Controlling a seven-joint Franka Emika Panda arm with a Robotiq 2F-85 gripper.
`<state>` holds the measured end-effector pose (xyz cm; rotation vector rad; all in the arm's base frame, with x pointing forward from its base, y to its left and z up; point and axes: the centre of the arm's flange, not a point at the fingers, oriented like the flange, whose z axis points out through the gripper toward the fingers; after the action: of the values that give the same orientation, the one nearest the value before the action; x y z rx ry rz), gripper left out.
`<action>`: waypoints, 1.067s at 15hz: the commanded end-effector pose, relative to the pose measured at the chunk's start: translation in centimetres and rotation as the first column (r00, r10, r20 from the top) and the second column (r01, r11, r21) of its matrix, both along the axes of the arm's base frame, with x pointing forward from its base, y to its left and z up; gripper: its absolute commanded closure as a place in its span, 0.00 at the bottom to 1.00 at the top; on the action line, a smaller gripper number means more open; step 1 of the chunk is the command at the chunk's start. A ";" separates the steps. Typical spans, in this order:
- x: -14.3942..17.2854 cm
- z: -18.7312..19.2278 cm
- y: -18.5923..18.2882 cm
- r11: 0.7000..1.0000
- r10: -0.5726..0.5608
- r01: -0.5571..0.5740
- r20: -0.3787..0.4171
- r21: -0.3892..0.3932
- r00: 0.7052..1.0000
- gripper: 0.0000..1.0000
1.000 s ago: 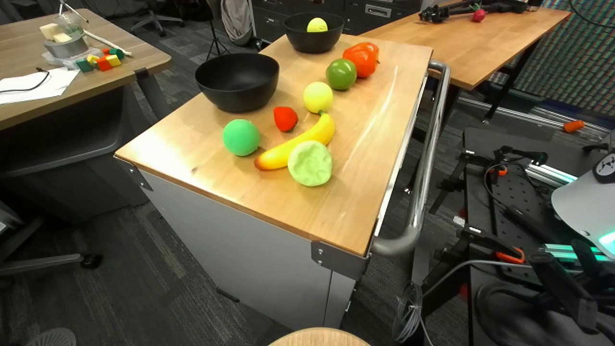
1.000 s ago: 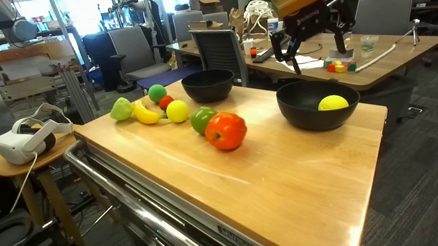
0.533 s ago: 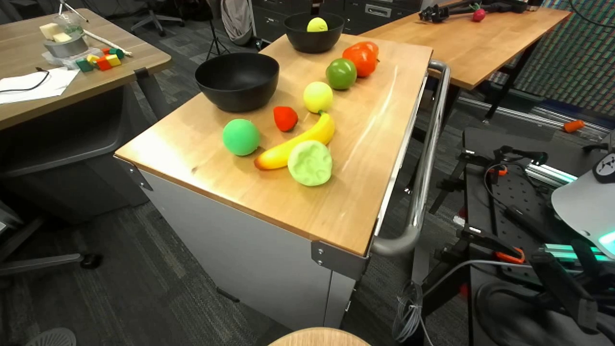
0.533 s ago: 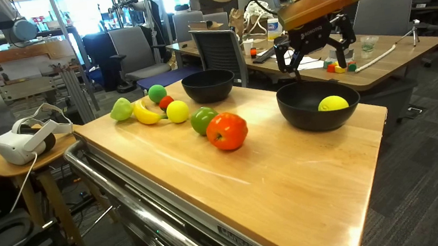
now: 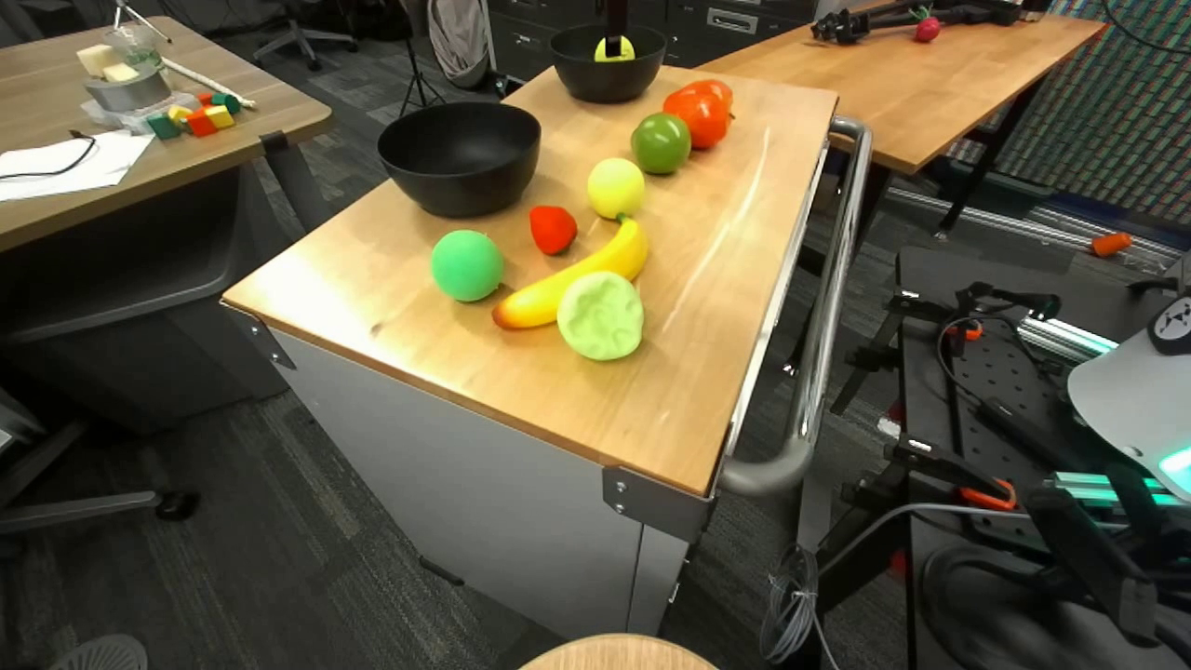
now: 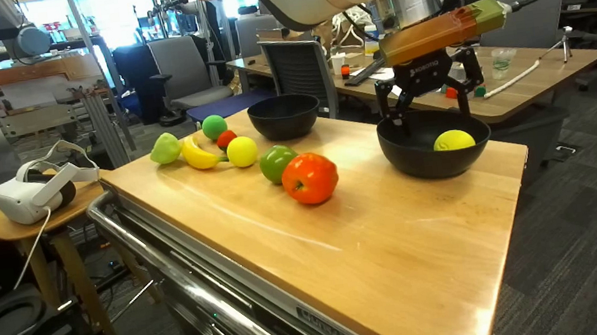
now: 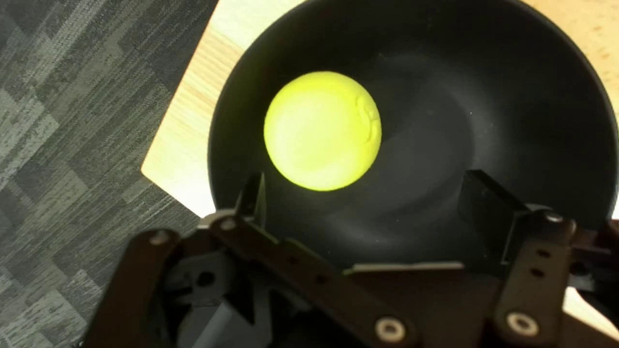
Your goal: Remove the fruits and vegetables from the black bowls and place them on the countertop
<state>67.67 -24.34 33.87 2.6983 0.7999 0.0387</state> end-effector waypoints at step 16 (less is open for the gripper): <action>0.1 -0.8 0.4 0.995 -0.012 0.007 -0.048 -0.097 0.999 0.70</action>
<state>67.17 -24.80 31.23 2.6514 0.7947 -0.0800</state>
